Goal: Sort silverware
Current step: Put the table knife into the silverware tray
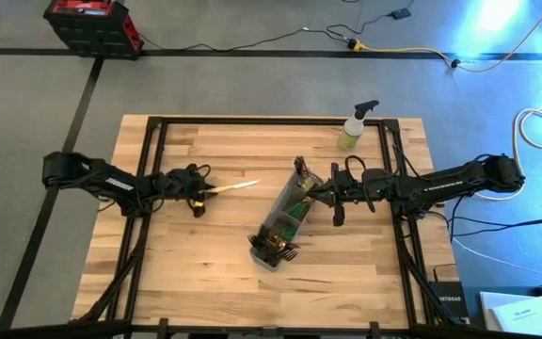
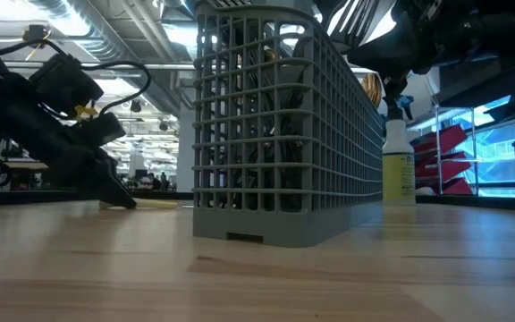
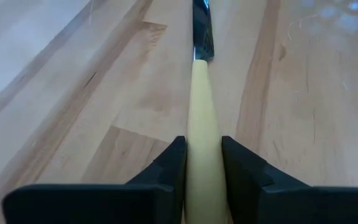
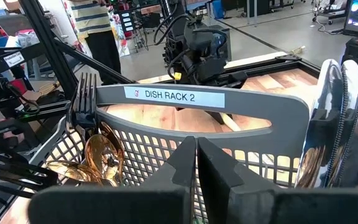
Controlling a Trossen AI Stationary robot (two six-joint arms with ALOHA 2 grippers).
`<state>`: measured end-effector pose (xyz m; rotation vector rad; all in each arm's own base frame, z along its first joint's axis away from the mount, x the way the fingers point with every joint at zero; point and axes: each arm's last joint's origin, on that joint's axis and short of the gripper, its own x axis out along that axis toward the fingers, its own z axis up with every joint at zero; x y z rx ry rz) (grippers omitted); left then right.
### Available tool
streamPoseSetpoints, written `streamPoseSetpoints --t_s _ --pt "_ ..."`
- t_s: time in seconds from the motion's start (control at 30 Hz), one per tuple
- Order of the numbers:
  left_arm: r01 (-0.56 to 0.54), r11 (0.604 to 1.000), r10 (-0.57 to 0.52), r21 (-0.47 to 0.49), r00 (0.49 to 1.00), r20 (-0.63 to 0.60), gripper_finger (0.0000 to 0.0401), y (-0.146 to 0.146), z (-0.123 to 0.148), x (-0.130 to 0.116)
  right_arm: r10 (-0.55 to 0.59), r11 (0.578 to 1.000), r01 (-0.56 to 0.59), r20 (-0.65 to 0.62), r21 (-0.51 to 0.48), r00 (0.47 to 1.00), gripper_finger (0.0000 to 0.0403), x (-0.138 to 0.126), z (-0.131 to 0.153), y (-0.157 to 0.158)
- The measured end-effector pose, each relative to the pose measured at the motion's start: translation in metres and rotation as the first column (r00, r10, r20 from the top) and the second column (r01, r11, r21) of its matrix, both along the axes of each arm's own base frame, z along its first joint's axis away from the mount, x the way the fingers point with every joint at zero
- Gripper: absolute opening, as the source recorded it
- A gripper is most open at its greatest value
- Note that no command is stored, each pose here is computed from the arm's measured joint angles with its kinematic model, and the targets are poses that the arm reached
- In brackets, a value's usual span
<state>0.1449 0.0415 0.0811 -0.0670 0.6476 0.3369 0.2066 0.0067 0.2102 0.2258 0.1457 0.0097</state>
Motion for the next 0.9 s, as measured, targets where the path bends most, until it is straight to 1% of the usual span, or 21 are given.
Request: streamPoseSetpoints --t_s 0.3,0.53,0.67,0.77,0.83,0.9 --pt "-0.059 0.998 0.059 0.004 0.994 0.093 0.0062 0.004 0.011 0.010 0.000 1.000 0.000 0.002 0.000 1.000 0.0000 0.000 0.000 0.000" --pt "-0.078 0.996 0.071 0.031 0.979 0.190 0.0062 0.010 0.033 0.033 0.000 1.000 0.000 0.009 -0.002 1.000 0.0000 0.000 0.001 0.000" --pt "-0.090 0.992 0.065 0.087 0.965 0.255 0.0062 0.015 0.053 0.051 0.003 1.000 -0.002 0.065 -0.022 0.998 0.0000 -0.001 0.007 0.000" --pt "-0.096 0.981 0.045 0.169 0.958 0.284 0.0062 0.019 0.070 0.062 0.006 0.999 0.000 0.149 -0.041 0.989 0.0000 -0.003 0.017 0.000" --pt "-0.127 0.963 0.053 0.238 0.954 0.294 0.0062 0.023 0.083 0.067 0.003 0.999 0.007 0.213 -0.046 0.977 0.0000 -0.006 0.025 0.000" --pt "-0.187 0.937 0.093 0.296 0.948 0.305 0.0062 0.027 0.099 0.070 -0.031 0.998 0.042 0.263 -0.039 0.964 0.0000 -0.008 0.032 -0.001"
